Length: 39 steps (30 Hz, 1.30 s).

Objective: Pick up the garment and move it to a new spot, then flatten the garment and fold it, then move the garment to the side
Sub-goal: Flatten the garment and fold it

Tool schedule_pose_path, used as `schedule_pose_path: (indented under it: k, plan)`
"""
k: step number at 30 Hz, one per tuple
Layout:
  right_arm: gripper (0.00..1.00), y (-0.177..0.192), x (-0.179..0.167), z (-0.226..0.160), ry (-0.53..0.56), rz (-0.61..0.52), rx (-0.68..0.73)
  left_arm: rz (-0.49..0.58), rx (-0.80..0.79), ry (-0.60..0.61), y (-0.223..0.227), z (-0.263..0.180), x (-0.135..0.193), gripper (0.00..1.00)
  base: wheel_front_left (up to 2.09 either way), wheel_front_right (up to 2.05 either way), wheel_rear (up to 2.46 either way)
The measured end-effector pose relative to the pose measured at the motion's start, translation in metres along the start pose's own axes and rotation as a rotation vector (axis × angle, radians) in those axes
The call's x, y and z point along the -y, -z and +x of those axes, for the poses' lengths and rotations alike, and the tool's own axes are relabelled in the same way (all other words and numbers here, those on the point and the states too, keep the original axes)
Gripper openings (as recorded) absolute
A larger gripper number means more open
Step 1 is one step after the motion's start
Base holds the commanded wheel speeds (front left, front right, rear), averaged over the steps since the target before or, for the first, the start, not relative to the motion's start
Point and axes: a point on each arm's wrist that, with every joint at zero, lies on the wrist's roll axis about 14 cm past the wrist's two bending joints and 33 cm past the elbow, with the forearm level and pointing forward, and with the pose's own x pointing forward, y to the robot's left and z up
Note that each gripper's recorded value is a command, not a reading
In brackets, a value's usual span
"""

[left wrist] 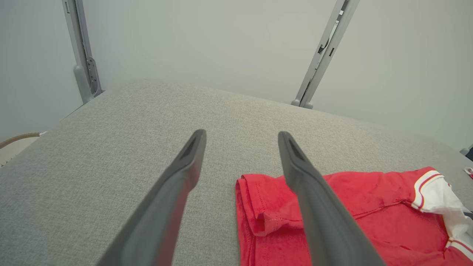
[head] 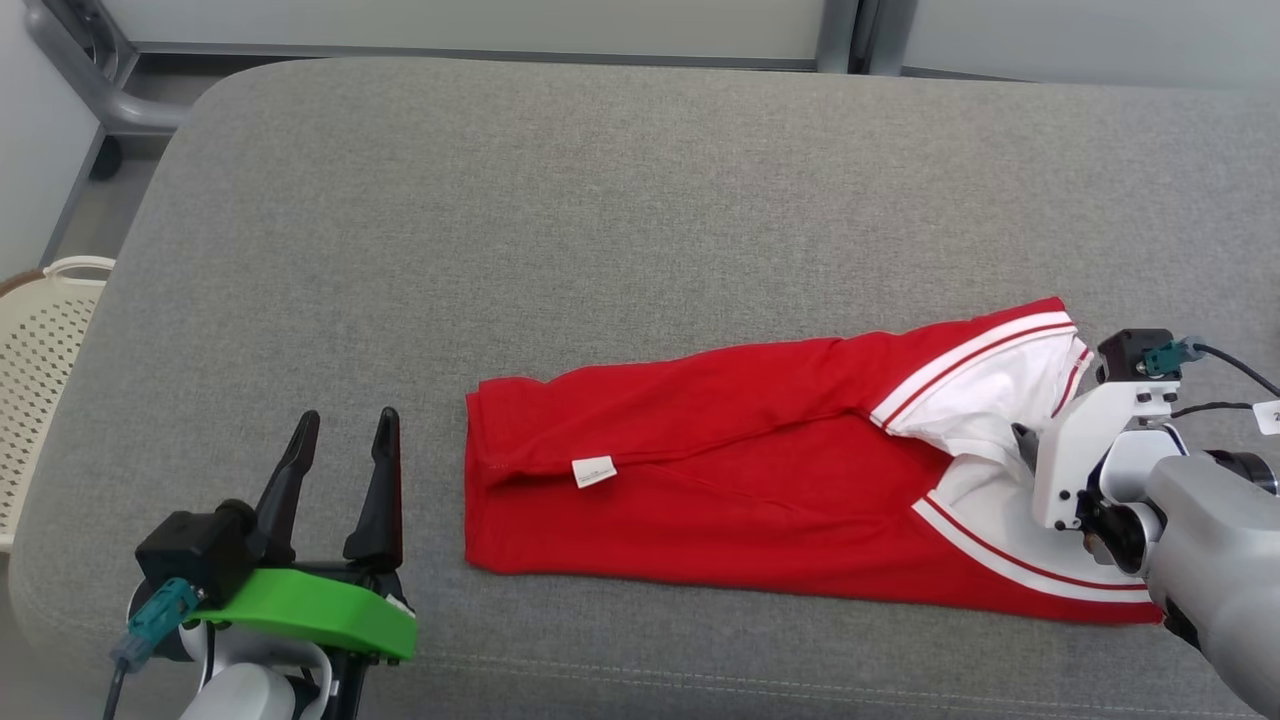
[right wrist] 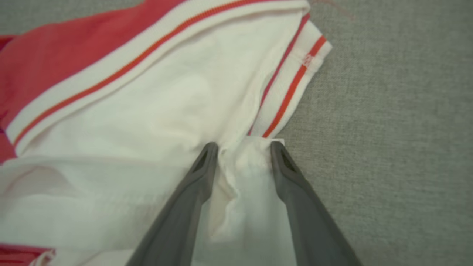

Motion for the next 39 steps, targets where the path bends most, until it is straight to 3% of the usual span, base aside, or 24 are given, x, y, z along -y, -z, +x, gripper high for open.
schedule_pose_path:
  k: [1, 3, 13, 29, 33, 39]
  plan:
    - [0.25, 0.000, -0.001, 0.000, -0.001, -0.003, -0.002, -0.001, 0.001, -0.001, 0.000, 0.000, 0.000, 1.00, 0.00, 0.00, 0.00]
    - [0.00, -0.001, -0.004, 0.001, -0.006, -0.009, -0.002, -0.003, 0.004, -0.001, -0.001, 0.000, 0.000, 1.00, 0.00, 0.00, 0.00]
    - [0.00, -0.018, 0.013, -0.012, 0.021, 0.065, 0.063, -0.008, 0.002, 0.015, 0.001, 0.001, 0.006, 1.00, 0.00, 0.00, 0.00]
    - [0.00, -0.064, 0.134, -0.101, 0.261, 0.140, 0.220, -0.021, -0.004, 0.130, 0.004, 0.012, 0.042, 1.00, 0.00, 0.00, 0.00]
    - [0.00, -0.075, 0.128, -0.113, 0.234, 0.149, 0.249, -0.024, -0.005, 0.156, 0.004, 0.011, 0.051, 1.00, 0.00, 0.00, 0.00]
    - [0.00, -0.089, 0.078, -0.116, 0.088, 0.109, 0.265, -0.035, 0.005, 0.188, 0.001, 0.005, 0.063, 1.00, 0.00, 0.00, 0.00]
